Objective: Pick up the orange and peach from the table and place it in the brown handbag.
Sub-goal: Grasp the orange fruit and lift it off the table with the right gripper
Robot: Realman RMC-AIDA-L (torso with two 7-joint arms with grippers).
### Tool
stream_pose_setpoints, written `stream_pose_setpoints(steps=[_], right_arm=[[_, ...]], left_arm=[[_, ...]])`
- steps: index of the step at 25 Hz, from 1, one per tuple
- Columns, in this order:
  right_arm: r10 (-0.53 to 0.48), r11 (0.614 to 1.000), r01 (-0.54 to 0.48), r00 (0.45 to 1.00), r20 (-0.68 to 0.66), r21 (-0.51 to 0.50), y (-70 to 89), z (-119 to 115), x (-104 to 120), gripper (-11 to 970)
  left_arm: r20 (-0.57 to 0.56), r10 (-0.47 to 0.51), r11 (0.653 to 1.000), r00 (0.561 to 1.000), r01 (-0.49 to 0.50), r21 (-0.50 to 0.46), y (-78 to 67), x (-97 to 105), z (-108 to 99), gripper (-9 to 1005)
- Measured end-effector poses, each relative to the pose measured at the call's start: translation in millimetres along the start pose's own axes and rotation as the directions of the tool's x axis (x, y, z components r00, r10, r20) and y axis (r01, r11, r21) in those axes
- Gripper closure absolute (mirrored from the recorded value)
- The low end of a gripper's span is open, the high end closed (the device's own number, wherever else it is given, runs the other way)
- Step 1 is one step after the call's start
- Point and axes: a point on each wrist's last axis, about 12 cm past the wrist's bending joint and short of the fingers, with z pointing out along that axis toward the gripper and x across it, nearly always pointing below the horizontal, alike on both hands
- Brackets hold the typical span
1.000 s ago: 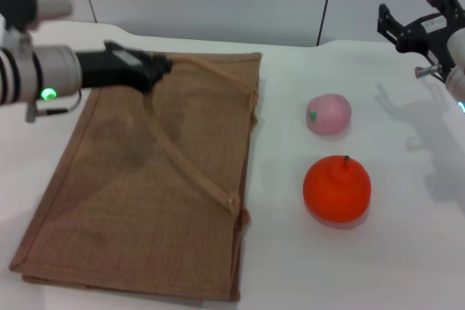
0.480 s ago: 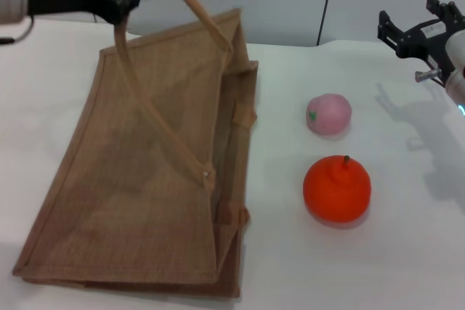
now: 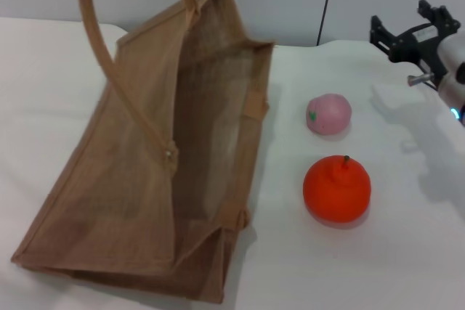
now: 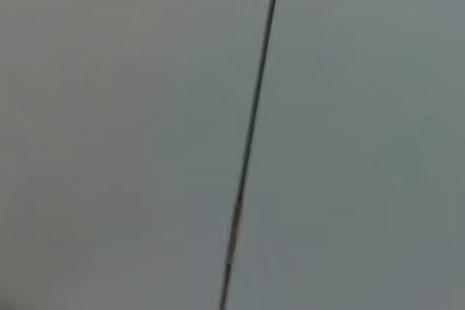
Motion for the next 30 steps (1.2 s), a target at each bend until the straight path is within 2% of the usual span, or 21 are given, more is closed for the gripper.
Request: stream_pose_setpoints(steps=[8,11,14,19,25,30], right_arm=[[-0.026,0.986,0.023,1.0,-0.015,-0.165,34.0,-2,-21,78],[-0.074,0.972,0.068,0.997,-0.021,-0.224,39.2,-12,-36,78],[-0.139,0.964,0.125,0.989,-0.046,-0.234,40.3,-22,-55,78],[-0.272,0.941,0.225,0.948,-0.168,-0.252,46.7,-41,-86,78],[-0.302,0.926,0.197,0.897,-0.322,-0.322,61.3,-62,-101,78],[-0.352,0.905,0.184,0.832,-0.429,-0.384,72.3,-82,-108,78]], left_arm=[[-0.035,0.014,0.999,0.999,-0.015,-0.033,3.6,-2,-16,901],[-0.045,0.011,0.999,0.999,-0.013,-0.044,5.4,-1,-17,901],[-0.051,0.007,0.999,0.999,-0.009,-0.046,5.8,0,-18,901],[-0.056,0.0,0.999,0.998,-0.003,-0.048,6.3,3,-18,901],[-0.062,-0.006,0.998,0.998,0.002,-0.06,8.2,6,-20,902],[-0.083,-0.008,0.997,0.996,0.002,-0.073,9.5,8,-20,902]])
